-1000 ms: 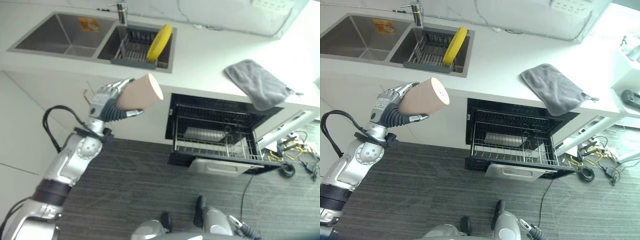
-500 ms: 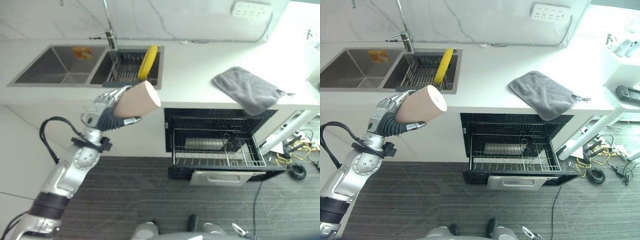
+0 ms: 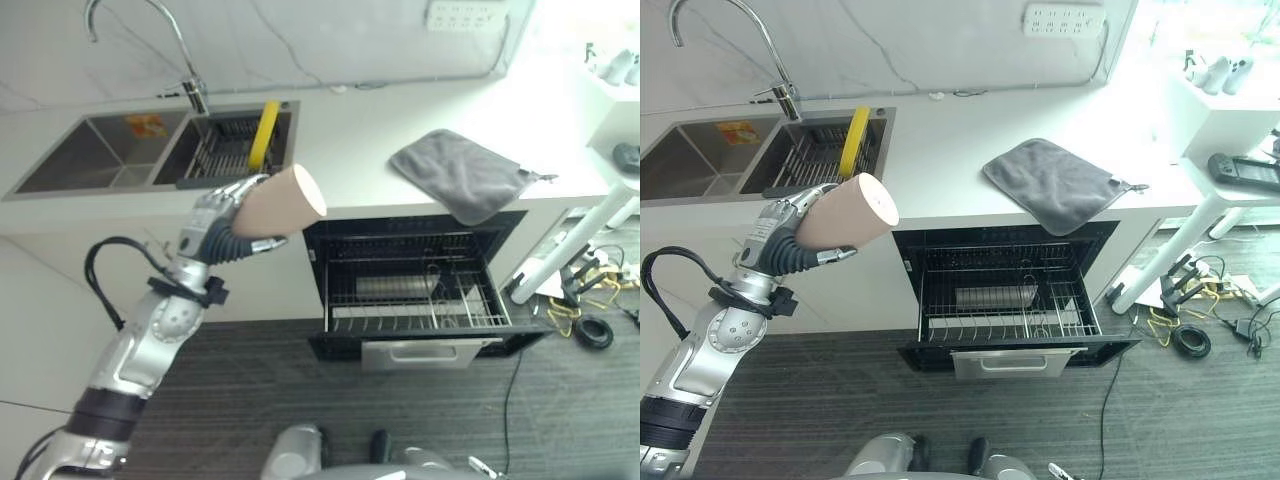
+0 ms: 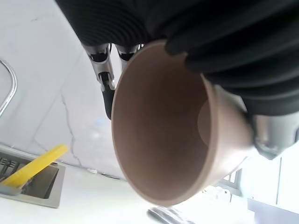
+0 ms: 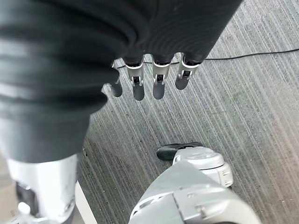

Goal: Place the dishes in the dishwasher.

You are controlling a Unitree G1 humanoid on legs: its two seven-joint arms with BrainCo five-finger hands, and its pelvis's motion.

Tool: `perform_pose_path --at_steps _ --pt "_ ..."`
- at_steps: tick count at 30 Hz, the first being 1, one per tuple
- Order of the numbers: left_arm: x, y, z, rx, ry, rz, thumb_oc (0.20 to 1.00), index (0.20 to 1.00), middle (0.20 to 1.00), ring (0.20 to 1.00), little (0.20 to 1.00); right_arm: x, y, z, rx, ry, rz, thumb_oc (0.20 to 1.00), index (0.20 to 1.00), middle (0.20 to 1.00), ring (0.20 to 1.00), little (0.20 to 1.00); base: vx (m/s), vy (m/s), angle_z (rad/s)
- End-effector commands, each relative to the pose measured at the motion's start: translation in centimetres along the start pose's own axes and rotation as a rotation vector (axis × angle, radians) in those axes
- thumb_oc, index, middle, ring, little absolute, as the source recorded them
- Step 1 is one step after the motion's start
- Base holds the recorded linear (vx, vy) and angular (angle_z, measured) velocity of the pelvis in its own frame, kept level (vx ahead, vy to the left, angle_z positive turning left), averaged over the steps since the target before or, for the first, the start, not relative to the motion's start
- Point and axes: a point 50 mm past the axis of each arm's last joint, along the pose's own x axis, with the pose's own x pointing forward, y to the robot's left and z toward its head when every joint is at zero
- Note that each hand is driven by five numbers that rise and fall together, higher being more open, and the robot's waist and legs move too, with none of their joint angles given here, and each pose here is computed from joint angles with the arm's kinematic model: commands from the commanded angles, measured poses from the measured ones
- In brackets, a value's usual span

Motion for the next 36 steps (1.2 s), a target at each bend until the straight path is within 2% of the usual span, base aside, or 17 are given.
perform_pose_path --at_steps 1,4,13,16,20,23,30,33,36 --pt "1.1 2.8 0.8 0.095 -0.076 0.107 0.200 0.200 0.200 0.200 0.200 0.0 0.3 1.5 0.018 -0.080 -0.022 1.000 1.000 1.000 1.000 1.000 0.03 0.064 -0.92" --pt "1.7 3.0 1.1 0.100 -0.079 0.113 0.200 0.200 0.200 0.200 0.200 -0.1 0.6 1.5 0.053 -0.111 -0.036 1.000 1.000 1.000 1.000 1.000 0.04 -0.185 -0.40" --pt "0.5 4.0 0.2 0.089 -0.058 0.166 0.200 0.200 0.200 0.200 0.200 0.3 2.1 4.7 -0.167 -0.186 0.032 1.000 1.000 1.000 1.000 1.000 0.04 -0.418 0.37" --pt "0.7 3.4 1.2 0.047 -0.102 0.137 0.200 0.200 0.200 0.200 0.200 -0.1 0.3 4.5 -0.108 -0.197 -0.020 1.000 1.000 1.000 1.000 1.000 0.02 -0.373 0.25" --pt "1.7 3.3 1.8 0.051 -0.130 0.137 0.200 0.200 0.200 0.200 0.200 -0.1 -0.2 4.6 -0.078 -0.197 -0.032 1.000 1.000 1.000 1.000 1.000 0.01 -0.057 0.62" --pt "2.1 3.1 2.1 0.059 -0.148 0.121 0.200 0.200 0.200 0.200 0.200 0.1 0.2 3.9 -0.031 -0.176 -0.016 1.000 1.000 1.000 1.000 1.000 0.07 0.072 -0.11" --pt "2.3 3.5 1.6 0.063 -0.120 0.129 0.200 0.200 0.200 0.200 0.200 0.3 1.5 2.9 -0.128 -0.140 0.017 1.000 1.000 1.000 1.000 1.000 0.06 0.056 -0.12" --pt "2.2 3.3 1.5 0.058 -0.119 0.128 0.200 0.200 0.200 0.200 0.200 0.2 1.4 3.2 -0.068 -0.159 -0.008 1.000 1.000 1.000 1.000 1.000 0.00 0.002 -0.10" --pt "1.9 3.3 1.4 0.031 -0.109 0.131 0.200 0.200 0.200 0.200 0.200 0.2 0.7 3.2 0.089 -0.170 -0.074 1.000 1.000 1.000 1.000 1.000 -0.02 -0.004 -0.06"
